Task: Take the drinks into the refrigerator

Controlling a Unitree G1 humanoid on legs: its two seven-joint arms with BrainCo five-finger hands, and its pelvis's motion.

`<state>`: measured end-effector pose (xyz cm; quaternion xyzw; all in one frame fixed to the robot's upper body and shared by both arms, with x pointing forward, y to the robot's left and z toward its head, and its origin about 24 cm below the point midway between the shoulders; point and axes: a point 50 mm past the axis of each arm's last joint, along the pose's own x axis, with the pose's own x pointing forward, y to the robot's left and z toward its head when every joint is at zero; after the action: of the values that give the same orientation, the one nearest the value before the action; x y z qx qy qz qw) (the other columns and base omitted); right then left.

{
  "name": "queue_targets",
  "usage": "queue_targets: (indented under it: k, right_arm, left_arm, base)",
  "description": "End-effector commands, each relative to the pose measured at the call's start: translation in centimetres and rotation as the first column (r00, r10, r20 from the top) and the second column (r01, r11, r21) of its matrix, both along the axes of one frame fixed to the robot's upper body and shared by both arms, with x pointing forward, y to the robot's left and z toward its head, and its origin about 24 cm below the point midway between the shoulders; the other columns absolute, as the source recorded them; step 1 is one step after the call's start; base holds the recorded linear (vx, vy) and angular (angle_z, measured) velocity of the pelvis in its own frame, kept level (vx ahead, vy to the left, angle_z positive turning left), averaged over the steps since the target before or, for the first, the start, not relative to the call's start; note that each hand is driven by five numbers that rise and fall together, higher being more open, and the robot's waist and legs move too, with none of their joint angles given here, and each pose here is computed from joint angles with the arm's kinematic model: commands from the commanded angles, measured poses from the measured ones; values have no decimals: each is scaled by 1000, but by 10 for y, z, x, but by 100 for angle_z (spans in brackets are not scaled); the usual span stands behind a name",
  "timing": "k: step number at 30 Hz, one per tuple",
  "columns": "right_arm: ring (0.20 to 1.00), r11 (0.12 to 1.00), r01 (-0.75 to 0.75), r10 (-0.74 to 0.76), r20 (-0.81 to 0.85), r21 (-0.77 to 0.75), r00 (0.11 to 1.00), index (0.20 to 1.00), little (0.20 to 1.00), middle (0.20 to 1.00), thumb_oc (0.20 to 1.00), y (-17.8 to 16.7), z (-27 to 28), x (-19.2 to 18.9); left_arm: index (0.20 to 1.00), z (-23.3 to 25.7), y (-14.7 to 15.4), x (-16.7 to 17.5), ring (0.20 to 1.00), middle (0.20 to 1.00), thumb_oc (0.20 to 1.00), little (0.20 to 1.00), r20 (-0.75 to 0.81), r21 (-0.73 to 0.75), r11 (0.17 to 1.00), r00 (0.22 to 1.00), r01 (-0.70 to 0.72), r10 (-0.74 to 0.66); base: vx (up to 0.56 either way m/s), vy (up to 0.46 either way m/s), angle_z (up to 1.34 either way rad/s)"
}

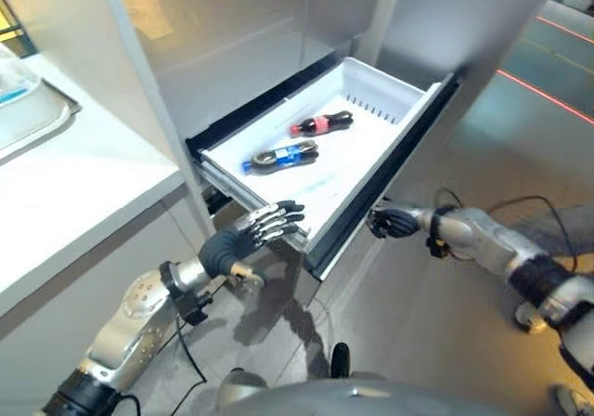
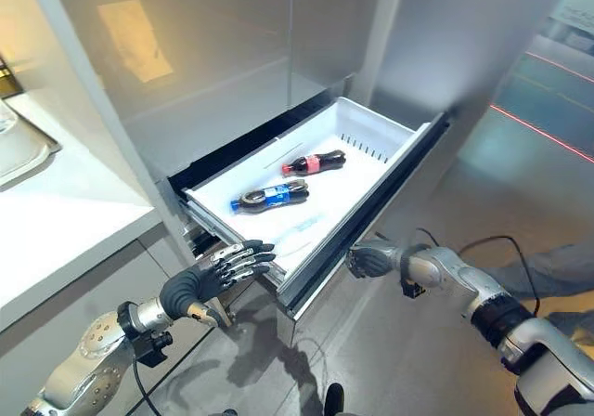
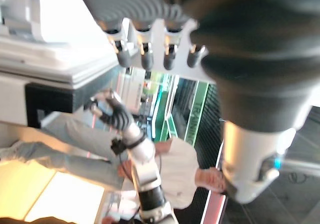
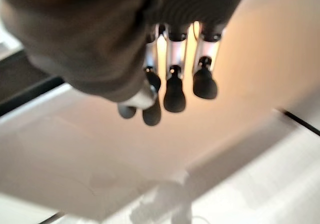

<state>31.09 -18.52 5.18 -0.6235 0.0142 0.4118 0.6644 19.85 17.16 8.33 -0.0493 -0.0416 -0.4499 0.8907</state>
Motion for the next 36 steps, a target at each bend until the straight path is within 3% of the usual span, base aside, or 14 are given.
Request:
queue_targets:
  k: [1,8,17,22,23,24,25,27,28,29,32,34,35,36]
  right_arm:
    - [200,995,-99,95,203,9,975,200,200,200,200,31,51,31]
    - [200,977,-208,209,299,-38,931,200,200,200,200,78,80,50]
    - [200,968,-249,207,493,22,845,200,200,200,200,113,141,67]
    - [200,932,-362,268,662,6,700,200,200,200,200,141,184,57]
    - [200,916,-401,309,687,-29,658,200,200,200,200,148,193,50]
    - [200,872,-475,397,732,-114,553,200,200,200,200,158,206,36]
    - [200,873,-475,398,732,-115,553,200,200,200,200,158,206,35]
    - [200,808,-560,490,739,-185,463,200,200,200,200,167,215,13]
    - [235,808,-559,490,738,-185,464,235,235,235,235,166,216,13]
    - [376,787,-589,509,733,-184,452,376,376,376,376,163,217,3]
    - [200,794,-591,491,726,-145,482,200,200,200,200,152,214,0]
    - [200,826,-560,433,715,-70,548,200,200,200,200,134,203,4]
    - [467,836,-547,414,710,-48,570,467,467,467,467,127,199,4]
    - [1000,854,-521,378,690,-1,618,1000,1000,1000,1000,118,187,6]
  left_arm:
    - [1000,21,-11,7,1000,1000,1000,1000,120,-59,997,992,43,-36]
    - [1000,22,-15,7,1000,1000,1000,1000,118,-63,996,992,59,-51]
    - [1000,24,-18,10,1000,1000,1000,1000,115,-70,995,992,69,-61]
    - [1000,24,-17,14,1000,1000,1000,1000,113,-71,996,993,51,-43]
    - [1000,24,-17,14,1000,1000,1000,1000,113,-72,996,993,50,-42]
    - [1000,25,-17,15,1000,1000,1000,1000,117,-69,997,992,44,-35]
    - [1000,25,-17,15,1000,1000,1000,1000,118,-70,997,992,44,-36]
    - [1000,25,-14,16,1000,1000,1000,1000,126,-67,998,992,18,-9]
    - [1000,26,-14,16,1000,1000,1000,1000,126,-67,998,992,18,-9]
    - [1000,26,-13,16,1000,1000,1000,1000,129,-67,998,992,1,8]
    - [1000,25,-11,15,1000,1000,1000,1000,133,-66,998,991,-18,27]
    - [1000,24,-9,14,1000,1000,1000,1000,138,-58,998,989,-35,43]
    - [1000,24,-8,14,1000,1000,1000,1000,142,-57,997,989,-45,53]
    - [1000,23,-7,14,1000,1000,1000,1000,142,-53,997,988,-52,59]
  base:
    - [0,0,0]
    - [14,-11,12]
    - [9,-13,19]
    - [0,11,2]
    - [-9,25,4]
    - [-9,25,4]
    - [-10,32,3]
    - [-4,8,-2]
    - [-12,12,-5]
    - [-8,9,-4]
    - [-15,13,-4]
    - [-43,18,-4]
    - [-17,20,-5]
    - [-60,25,-5]
